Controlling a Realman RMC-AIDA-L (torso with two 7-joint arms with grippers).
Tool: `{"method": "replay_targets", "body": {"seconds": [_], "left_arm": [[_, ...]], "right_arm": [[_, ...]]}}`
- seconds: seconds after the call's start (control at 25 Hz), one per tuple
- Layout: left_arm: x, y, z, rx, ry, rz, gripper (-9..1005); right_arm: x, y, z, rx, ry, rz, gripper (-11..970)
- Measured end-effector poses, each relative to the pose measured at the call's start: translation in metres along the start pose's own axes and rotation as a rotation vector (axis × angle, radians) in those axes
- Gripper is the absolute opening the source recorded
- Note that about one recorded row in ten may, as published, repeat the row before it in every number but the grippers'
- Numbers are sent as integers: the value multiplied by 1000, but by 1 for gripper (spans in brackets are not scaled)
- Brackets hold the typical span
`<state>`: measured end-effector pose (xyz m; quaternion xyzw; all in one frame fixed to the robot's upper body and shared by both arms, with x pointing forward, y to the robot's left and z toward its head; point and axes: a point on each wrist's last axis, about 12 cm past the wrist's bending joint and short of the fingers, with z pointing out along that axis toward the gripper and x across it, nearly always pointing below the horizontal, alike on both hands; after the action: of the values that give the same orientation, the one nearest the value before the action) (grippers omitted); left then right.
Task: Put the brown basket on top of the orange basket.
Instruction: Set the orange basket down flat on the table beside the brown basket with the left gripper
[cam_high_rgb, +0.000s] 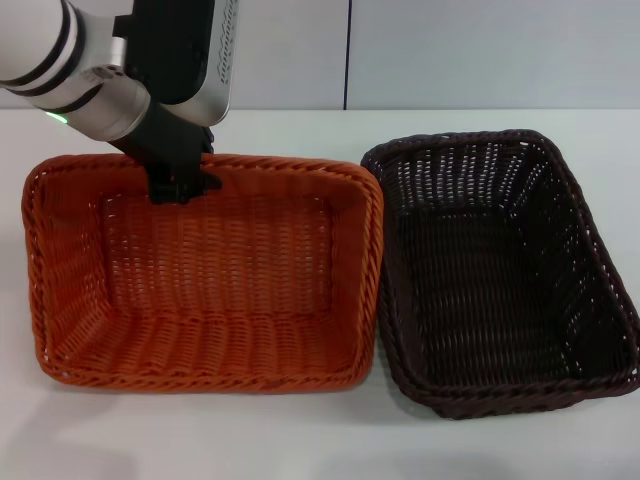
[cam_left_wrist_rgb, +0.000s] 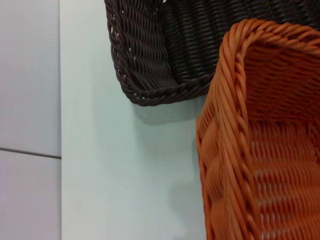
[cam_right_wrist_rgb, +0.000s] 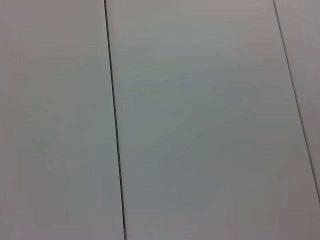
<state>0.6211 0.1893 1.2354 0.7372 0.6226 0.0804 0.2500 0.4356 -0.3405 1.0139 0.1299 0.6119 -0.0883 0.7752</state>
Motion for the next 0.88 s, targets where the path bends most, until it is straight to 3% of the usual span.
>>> {"method": "replay_targets", "body": {"seconds": [0.72, 0.88], "left_arm": [[-2, 13, 19, -46, 6, -13, 118], [-2, 13, 21, -63, 11, -13, 234]], "right_arm": [[0, 0, 2, 3, -3, -2, 813], [0, 0, 2, 3, -3, -2, 812]]}}
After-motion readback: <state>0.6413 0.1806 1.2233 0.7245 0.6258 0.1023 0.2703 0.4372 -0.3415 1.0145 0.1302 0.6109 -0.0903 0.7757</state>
